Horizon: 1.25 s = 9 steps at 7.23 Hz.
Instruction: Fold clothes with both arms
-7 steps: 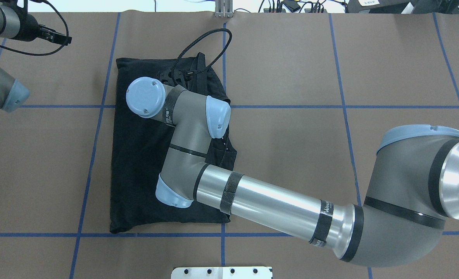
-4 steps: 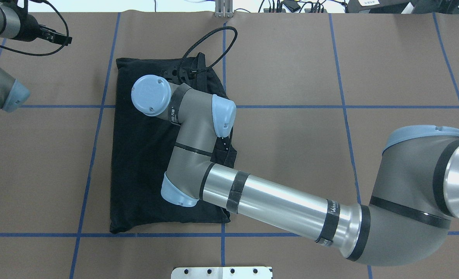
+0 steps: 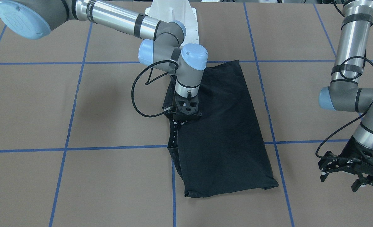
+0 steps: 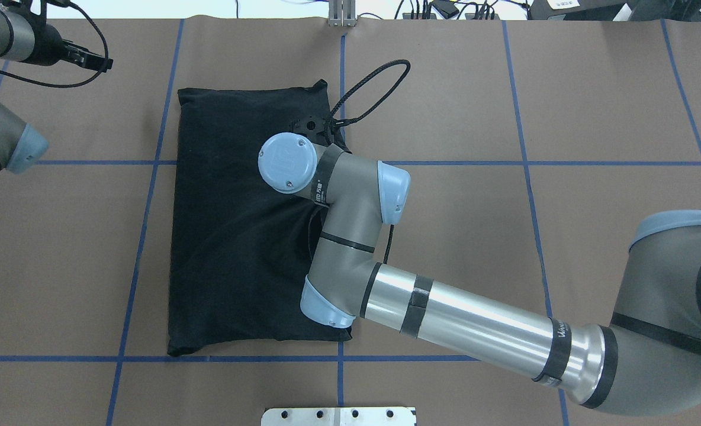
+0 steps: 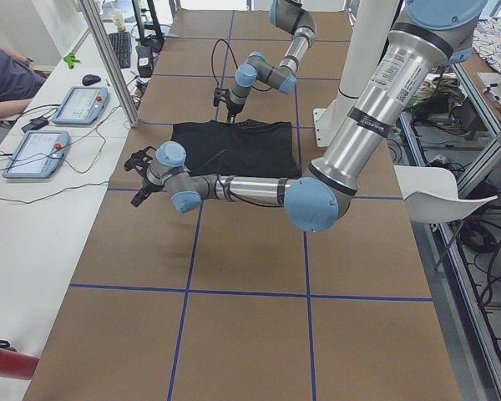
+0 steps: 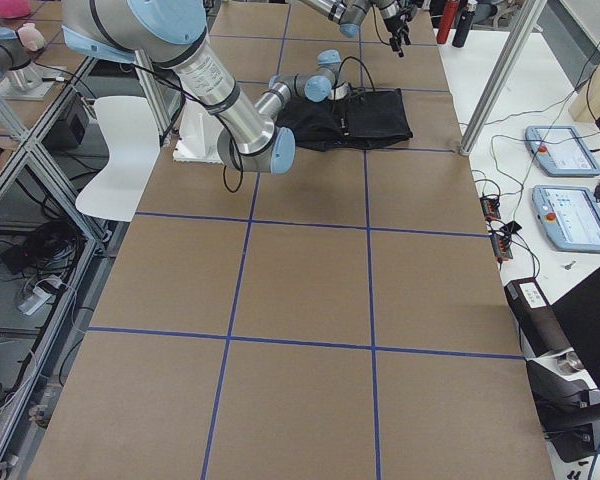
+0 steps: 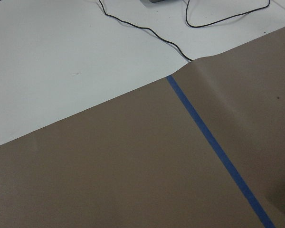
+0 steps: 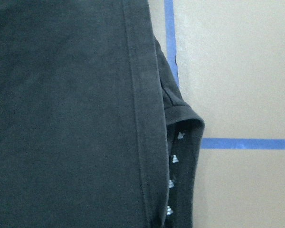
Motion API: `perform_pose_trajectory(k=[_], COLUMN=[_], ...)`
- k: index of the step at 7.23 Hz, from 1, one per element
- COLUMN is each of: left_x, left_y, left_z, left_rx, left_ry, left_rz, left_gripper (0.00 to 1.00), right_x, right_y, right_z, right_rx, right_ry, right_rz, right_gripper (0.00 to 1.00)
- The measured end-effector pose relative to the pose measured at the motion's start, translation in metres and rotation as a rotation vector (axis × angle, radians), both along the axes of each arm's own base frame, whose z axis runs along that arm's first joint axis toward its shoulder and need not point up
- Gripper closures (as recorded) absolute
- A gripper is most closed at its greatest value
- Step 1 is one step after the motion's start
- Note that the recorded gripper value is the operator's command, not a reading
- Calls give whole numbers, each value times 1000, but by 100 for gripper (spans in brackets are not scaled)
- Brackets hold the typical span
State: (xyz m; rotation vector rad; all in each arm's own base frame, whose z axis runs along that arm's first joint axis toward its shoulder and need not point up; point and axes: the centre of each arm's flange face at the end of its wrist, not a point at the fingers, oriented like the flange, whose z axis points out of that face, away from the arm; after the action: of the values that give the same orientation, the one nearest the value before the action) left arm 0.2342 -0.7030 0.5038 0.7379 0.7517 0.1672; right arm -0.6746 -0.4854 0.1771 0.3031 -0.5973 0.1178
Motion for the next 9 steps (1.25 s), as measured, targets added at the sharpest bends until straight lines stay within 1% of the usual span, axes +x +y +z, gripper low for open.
perform_pose_trajectory(k=[1, 3, 4, 5, 6, 7, 8, 9], left_x=[0, 0, 0, 1, 2, 3, 3, 3], left_y=[0, 0, 0, 0, 0, 1, 1, 1], left_z=[0, -1, -1, -1, 0, 0, 1, 2], left_rx=[0, 1, 1, 1, 0, -1, -2, -3], left_ry=[0, 0, 0, 0, 0, -1, -2, -2], left_rz=[0, 0, 0, 2, 3, 3, 3, 4], left_gripper=[0, 0, 0, 0, 0, 0, 0, 0], right_x=[3, 24, 34, 33, 24, 9, -7, -22], right_y=[0, -16, -24, -20, -3, 23, 49, 72], right_z=[6, -7, -20, -41, -62, -75, -77, -73], right_rx=[0, -7, -25, -47, -77, -111, -132, -136], right_ry=[1, -29, -51, -55, -32, 11, 51, 88], right_rz=[4, 22, 22, 15, 3, -15, -28, -36], right_gripper=[1, 1, 0, 0, 0, 0, 0, 0])
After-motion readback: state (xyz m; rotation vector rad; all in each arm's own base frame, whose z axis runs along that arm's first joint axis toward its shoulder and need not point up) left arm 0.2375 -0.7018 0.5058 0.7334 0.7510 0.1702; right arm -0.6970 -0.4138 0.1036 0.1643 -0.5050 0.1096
